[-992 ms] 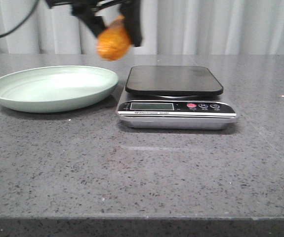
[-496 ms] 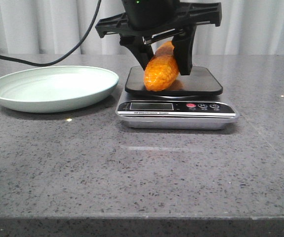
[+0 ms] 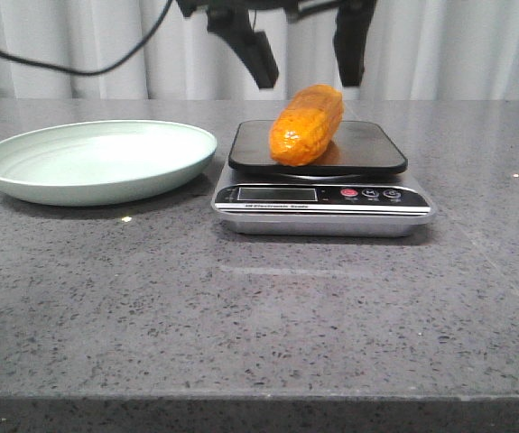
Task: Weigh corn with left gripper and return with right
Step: 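Lift the corn cob with the left gripper and place it on the scale, then open the left gripper and withdraw it from the scale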
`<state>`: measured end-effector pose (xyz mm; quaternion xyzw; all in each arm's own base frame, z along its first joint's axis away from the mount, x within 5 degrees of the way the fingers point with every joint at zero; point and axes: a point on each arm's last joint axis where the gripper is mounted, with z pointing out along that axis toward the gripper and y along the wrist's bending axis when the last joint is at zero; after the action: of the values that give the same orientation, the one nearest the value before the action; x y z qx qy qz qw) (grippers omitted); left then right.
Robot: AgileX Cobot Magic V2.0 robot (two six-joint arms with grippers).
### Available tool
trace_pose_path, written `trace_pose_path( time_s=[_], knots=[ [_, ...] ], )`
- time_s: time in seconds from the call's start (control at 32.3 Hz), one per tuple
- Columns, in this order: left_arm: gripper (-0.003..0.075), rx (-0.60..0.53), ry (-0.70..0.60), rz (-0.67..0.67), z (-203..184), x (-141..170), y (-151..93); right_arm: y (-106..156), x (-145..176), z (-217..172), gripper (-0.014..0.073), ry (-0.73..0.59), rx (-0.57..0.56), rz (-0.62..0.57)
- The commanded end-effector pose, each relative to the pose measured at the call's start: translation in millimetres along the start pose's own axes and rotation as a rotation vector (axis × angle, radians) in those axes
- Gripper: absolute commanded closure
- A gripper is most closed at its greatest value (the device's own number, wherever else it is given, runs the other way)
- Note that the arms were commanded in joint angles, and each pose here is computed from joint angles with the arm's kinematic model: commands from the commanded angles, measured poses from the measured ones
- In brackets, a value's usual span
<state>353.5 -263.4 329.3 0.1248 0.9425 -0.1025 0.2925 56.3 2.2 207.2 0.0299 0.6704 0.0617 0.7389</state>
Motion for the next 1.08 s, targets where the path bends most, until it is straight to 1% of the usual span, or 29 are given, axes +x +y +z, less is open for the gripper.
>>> trace_pose_path(
  time_s=[0.0,0.12,0.19,0.28,0.37,0.5,0.56,0.65,0.77,0.87,0.93,0.96,1.05],
  knots=[
    [0.0179,0.011,-0.17,0.013,-57.7,-18.9,3.1,1.2,-11.1,-2.0,0.0432,-0.107,-0.007,-0.015],
    [0.0228,-0.027,-0.228,0.036,-81.7,-21.2,10.2,1.2,-11.1,-2.0,0.0432,-0.107,-0.007,-0.015],
    [0.0276,-0.044,-0.247,0.044,-93.9,-20.1,14.3,1.2,-11.1,-2.0,0.0432,-0.107,-0.007,-0.015],
    [0.0352,-0.102,-0.275,0.072,-111.5,-14.9,24.4,1.2,-11.1,-2.0,0.0432,-0.107,-0.007,-0.015],
    [0.0418,-0.141,-0.29,0.063,-126.5,-8.6,41.1,1.2,-11.1,-2.0,0.0432,-0.107,-0.007,-0.015],
    [0.0497,-0.19,-0.285,0.017,-141.7,5.5,72.3,1.2,-11.1,-2.0,0.0432,-0.107,-0.007,-0.015],
    [0.0526,-0.215,-0.276,-0.003,-147.3,16.9,86.9,1.2,-11.1,-2.0,0.0432,-0.107,-0.007,-0.015],
    [0.0554,-0.232,-0.304,-0.029,-162.0,32.9,104.7,1.2,-11.1,-2.0,0.0432,-0.107,-0.007,-0.015],
    [0.0587,-0.223,-0.364,-0.036,-181.2,62.5,118.1,1.2,-11.1,-2.0,0.0432,-0.107,-0.007,-0.015],
    [0.0594,-0.193,-0.44,-0.026,-198.1,85.8,121.7,1.2,-11.1,-2.0,0.0432,-0.107,-0.007,-0.015],
    [0.0594,-0.153,-0.52,-0.022,-213.3,103.2,122.8,1.2,-11.1,-2.0,0.0432,-0.107,-0.007,-0.015],
    [0.0594,-0.139,-0.544,-0.017,-214.9,110.6,123.3,1.2,-11.1,-2.0,0.0432,-0.107,-0.007,-0.015],
    [0.0594,-0.088,-0.653,-0.011,-232.4,142.3,126.6,1.2,-11.1,-2.0,0.0432,-0.107,-0.007,-0.015]
  ],
)
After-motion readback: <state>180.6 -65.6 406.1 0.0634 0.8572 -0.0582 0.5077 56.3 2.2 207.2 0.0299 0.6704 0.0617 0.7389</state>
